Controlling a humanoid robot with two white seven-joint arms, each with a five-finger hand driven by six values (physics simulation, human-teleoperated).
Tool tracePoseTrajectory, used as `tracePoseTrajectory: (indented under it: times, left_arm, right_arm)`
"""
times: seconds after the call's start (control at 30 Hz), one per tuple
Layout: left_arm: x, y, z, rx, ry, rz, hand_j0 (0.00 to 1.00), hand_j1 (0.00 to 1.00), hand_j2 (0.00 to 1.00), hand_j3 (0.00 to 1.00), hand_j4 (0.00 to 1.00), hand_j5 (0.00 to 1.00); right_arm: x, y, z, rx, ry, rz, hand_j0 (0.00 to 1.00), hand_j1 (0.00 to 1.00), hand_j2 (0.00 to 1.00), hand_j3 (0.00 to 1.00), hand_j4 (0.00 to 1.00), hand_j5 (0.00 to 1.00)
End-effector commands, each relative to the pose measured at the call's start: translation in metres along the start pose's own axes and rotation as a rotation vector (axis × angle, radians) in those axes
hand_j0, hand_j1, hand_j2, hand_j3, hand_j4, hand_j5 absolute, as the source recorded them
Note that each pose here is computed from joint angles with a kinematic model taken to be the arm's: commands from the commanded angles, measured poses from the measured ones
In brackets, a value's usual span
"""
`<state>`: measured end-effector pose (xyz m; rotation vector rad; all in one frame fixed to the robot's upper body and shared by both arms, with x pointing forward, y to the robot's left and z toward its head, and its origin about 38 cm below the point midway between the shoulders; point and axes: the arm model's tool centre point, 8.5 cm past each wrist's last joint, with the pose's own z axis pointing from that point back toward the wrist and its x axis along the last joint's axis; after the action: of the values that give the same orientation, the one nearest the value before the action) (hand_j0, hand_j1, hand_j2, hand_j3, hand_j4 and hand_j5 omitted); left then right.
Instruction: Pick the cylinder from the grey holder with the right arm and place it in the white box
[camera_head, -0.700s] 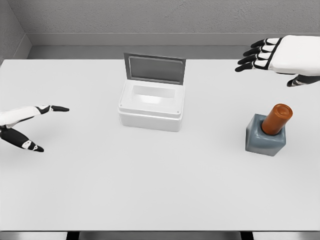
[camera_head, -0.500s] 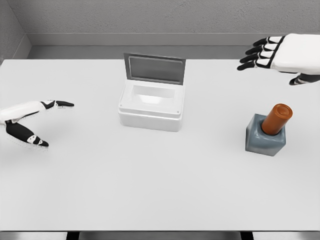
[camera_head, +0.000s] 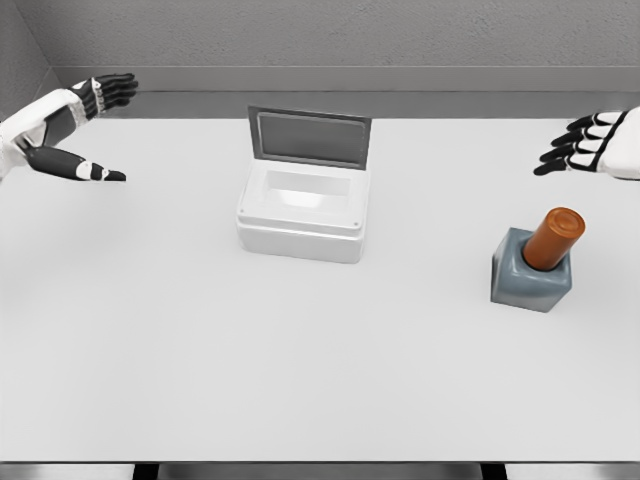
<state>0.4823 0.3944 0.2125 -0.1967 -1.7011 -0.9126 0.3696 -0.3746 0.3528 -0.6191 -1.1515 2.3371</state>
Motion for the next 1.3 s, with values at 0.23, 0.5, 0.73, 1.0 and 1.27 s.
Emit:
tracePoseTrajectory:
  times: [0.23, 0.5, 0.73, 1.0, 1.27]
  left_arm:
    - [-0.092, -0.035, -0.031, 0.062, 0.274, 0.078, 1.0, 1.0, 1.0, 1.0, 1.0, 1.0]
    - [-0.095, 0.001, 0.007, 0.153, 0.323, 0.043, 1.0, 1.0, 1.0, 1.0, 1.0, 1.0]
    - [-0.094, -0.005, 0.005, 0.14, 0.282, 0.013, 1.0, 1.0, 1.0, 1.0, 1.0, 1.0]
    - [-0.096, -0.008, 0.006, 0.141, 0.287, 0.02, 1.0, 1.0, 1.0, 1.0, 1.0, 1.0]
    - [-0.096, -0.007, 0.008, 0.143, 0.289, 0.02, 1.0, 1.0, 1.0, 1.0, 1.0, 1.0]
  right_arm:
    - [0.014, 0.013, -0.02, 0.032, -0.063, -0.012, 1.0, 1.0, 1.0, 1.0, 1.0, 1.0]
    - [0.02, 0.013, -0.039, 0.024, -0.101, -0.003, 1.0, 1.0, 1.0, 1.0, 1.0, 1.0]
    - [0.022, 0.024, -0.045, 0.061, -0.104, 0.0, 1.0, 1.0, 1.0, 1.0, 1.0, 1.0]
    - [0.019, 0.034, -0.049, 0.089, -0.096, -0.008, 1.0, 1.0, 1.0, 1.0, 1.0, 1.0]
    - [0.017, 0.035, -0.054, 0.086, -0.097, -0.018, 1.0, 1.0, 1.0, 1.0, 1.0, 1.0]
